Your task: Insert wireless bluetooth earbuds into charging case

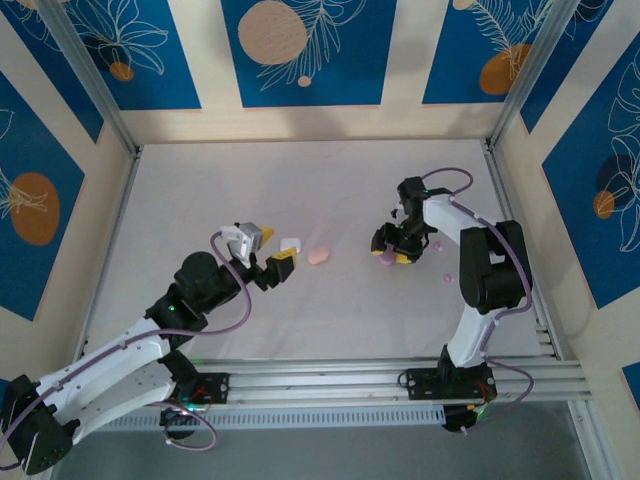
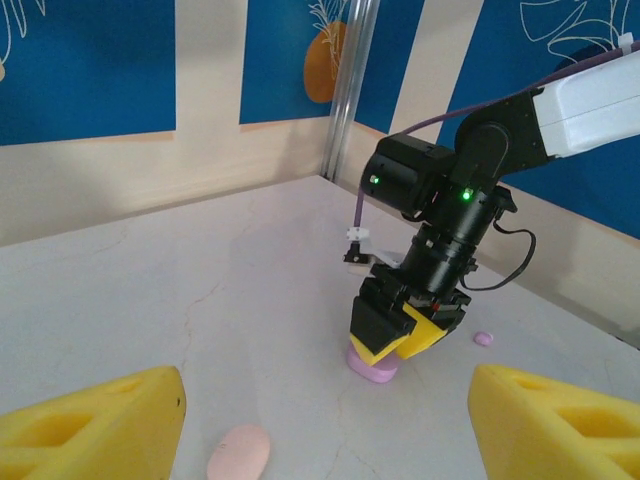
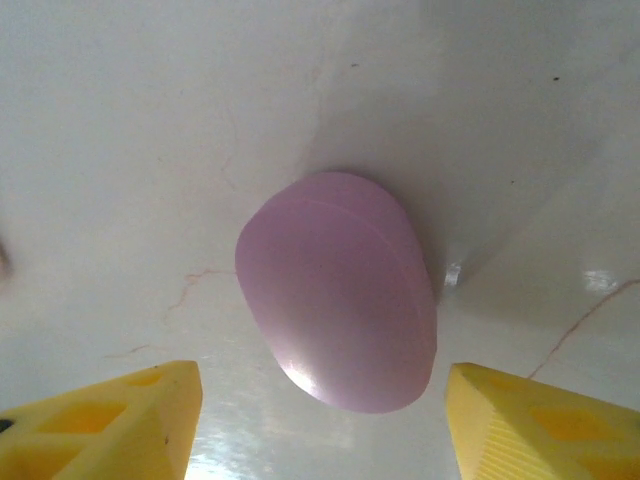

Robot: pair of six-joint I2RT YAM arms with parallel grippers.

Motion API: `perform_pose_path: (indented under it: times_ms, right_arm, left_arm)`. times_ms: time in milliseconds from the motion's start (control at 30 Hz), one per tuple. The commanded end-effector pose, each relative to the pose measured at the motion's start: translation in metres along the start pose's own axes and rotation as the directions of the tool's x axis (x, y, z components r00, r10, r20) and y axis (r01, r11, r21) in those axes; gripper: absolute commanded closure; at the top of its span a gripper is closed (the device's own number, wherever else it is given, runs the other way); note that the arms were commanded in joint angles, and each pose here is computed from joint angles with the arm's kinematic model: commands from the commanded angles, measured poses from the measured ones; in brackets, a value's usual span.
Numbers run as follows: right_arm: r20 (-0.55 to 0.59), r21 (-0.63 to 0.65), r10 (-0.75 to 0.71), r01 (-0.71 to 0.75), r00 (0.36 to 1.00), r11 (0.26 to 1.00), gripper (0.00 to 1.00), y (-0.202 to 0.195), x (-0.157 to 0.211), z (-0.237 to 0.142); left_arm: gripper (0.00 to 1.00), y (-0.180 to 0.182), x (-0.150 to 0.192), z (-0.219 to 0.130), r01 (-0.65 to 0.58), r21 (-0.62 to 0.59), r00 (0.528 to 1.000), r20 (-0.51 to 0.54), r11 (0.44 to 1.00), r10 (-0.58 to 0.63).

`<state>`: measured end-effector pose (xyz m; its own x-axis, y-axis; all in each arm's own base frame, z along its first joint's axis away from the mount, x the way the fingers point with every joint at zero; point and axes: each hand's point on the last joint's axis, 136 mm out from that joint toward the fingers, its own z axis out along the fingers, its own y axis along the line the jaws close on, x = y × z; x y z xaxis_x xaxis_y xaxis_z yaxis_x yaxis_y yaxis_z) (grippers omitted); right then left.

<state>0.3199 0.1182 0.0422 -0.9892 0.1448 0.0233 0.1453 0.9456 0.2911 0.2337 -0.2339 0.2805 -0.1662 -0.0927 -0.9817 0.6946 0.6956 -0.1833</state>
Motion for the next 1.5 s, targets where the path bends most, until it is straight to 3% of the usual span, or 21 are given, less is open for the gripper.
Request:
perform_pose_path:
  times_ms: [0, 167, 467, 700, 800, 933, 1067, 1133, 1300, 1467]
  right_arm:
    - [0.037, 0.182, -0.091, 0.083, 0.995, 0.98, 0.33, -0.012, -0.008, 0.0]
    - [0.026, 0.265, -0.161, 0.149, 0.987, 0.953, 0.34, -0.015, -0.013, 0.008]
    - [0.01, 0.274, -0.215, 0.204, 0.977, 0.94, 0.54, -0.011, -0.014, 0.015]
    - [0.181, 0.189, -0.333, 0.3, 0.925, 0.935, 0.63, 0.031, -0.013, -0.022]
    - [0.361, 0.087, -0.46, 0.462, 0.811, 0.883, 0.68, 0.077, -0.004, -0.064]
    - [0.616, 0.072, -0.618, 0.746, 0.489, 0.662, 0.68, 0.14, 0.03, -0.125]
    - [0.753, 0.169, -0.641, 0.897, 0.15, 0.408, 0.68, 0.173, 0.074, -0.161]
    - [0.768, 0.219, -0.639, 0.914, 0.054, 0.34, 0.68, 0.18, 0.086, -0.169]
    - [0.743, 0.28, -0.666, 0.932, -0.06, 0.229, 0.68, 0.19, 0.105, -0.174]
    - [0.732, 0.322, -0.673, 0.925, -0.11, 0.2, 0.68, 0.197, 0.109, -0.175]
  left_arm:
    - [0.26, -0.006, -0.004, 0.0, 0.007, 0.028, 1.0, 0.023, 1.0, -0.007]
    - [0.26, -0.005, -0.004, -0.003, 0.007, 0.021, 1.0, 0.025, 1.0, -0.008]
    - [0.26, -0.003, -0.002, -0.003, 0.005, 0.014, 1.0, 0.019, 1.0, -0.005]
    - [0.27, 0.0, -0.002, -0.001, 0.031, -0.01, 1.0, 0.003, 0.999, -0.031]
    - [0.29, 0.011, -0.002, 0.001, 0.091, -0.077, 0.995, -0.026, 0.993, -0.093]
    - [0.32, 0.019, -0.012, 0.005, 0.223, -0.133, 0.971, -0.054, 0.966, -0.232]
    - [0.3, -0.002, -0.036, 0.017, 0.302, -0.015, 0.952, -0.043, 0.953, -0.302]
    - [0.29, -0.015, -0.046, 0.022, 0.308, 0.062, 0.951, -0.037, 0.949, -0.306]
    - [0.28, -0.039, -0.051, 0.037, 0.33, 0.194, 0.944, -0.079, 0.924, -0.321]
    - [0.28, -0.052, -0.042, 0.051, 0.359, 0.232, 0.93, -0.162, 0.904, -0.328]
